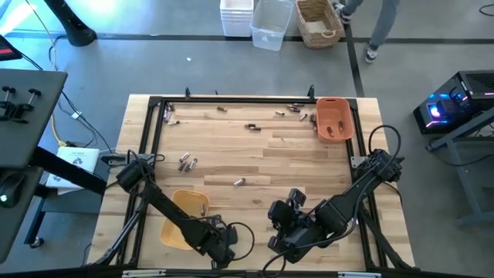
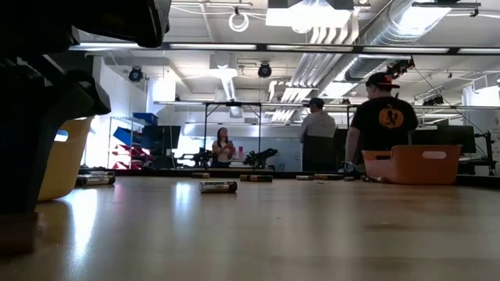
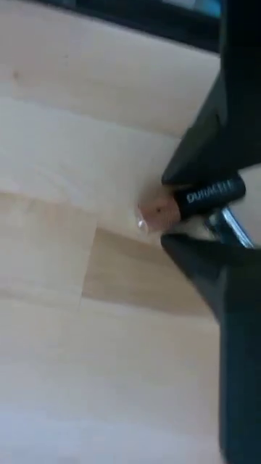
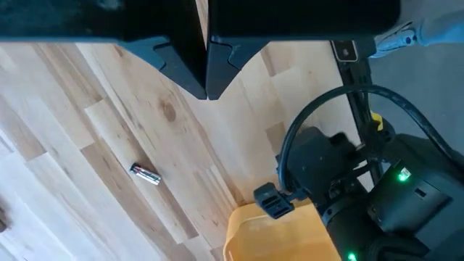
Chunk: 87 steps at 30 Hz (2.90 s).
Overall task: Sort batteries
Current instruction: Put the black battery into the orange bin
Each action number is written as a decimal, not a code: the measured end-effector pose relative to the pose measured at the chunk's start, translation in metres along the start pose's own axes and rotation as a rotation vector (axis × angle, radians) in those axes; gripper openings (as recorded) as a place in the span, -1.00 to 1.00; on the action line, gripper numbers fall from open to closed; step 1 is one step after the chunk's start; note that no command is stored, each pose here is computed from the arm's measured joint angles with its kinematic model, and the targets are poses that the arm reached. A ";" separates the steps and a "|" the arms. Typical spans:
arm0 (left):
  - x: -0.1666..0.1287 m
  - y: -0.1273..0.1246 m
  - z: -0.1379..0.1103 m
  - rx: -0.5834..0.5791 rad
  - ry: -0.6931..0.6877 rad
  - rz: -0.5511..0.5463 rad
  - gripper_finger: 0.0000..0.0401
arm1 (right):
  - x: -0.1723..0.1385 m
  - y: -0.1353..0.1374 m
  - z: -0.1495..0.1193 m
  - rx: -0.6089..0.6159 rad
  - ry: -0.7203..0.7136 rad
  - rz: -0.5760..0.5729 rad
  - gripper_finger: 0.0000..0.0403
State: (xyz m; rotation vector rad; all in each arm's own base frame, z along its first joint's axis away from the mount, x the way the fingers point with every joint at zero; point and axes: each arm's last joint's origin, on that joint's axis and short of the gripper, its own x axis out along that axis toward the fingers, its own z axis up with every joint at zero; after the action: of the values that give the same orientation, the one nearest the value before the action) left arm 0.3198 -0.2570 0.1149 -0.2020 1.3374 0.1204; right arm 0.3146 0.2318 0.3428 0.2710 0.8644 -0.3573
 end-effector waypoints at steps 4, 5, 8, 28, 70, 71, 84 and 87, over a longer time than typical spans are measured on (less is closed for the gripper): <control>0.002 0.001 0.002 0.017 -0.005 -0.001 -0.85 | 0.000 -0.001 0.000 -0.002 0.002 -0.007 -1.00; 0.001 0.002 0.003 0.014 -0.007 -0.001 -0.85 | 0.000 -0.001 0.000 0.001 -0.001 -0.008 -1.00; -0.004 0.007 0.008 0.044 -0.015 -0.006 -0.85 | 0.000 -0.001 0.000 0.006 -0.010 -0.016 -1.00; -0.150 0.054 0.032 0.146 -0.328 -0.038 -0.85 | -0.027 -0.028 0.026 0.073 -0.168 -0.054 -1.00; -0.192 0.145 -0.105 0.277 -0.489 -0.134 -0.85 | 0.027 -0.093 0.120 0.201 -0.107 0.135 -1.00; -0.197 0.150 -0.099 0.277 -0.531 -0.143 -0.85 | 0.027 -0.095 0.120 0.195 -0.102 0.129 -1.00; -0.201 0.234 0.025 0.126 -0.895 -0.011 -0.85 | 0.036 -0.175 0.148 -0.134 0.009 0.031 -1.00; -0.195 0.262 0.051 0.050 -0.856 0.067 -0.85 | 0.031 -0.213 0.160 -0.173 0.016 0.033 -1.00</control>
State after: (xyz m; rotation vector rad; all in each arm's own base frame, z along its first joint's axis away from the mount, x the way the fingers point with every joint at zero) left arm 0.2711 0.0150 0.2959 -0.0462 0.4935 0.2018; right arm 0.3558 -0.0267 0.3993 0.1279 0.8996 -0.2483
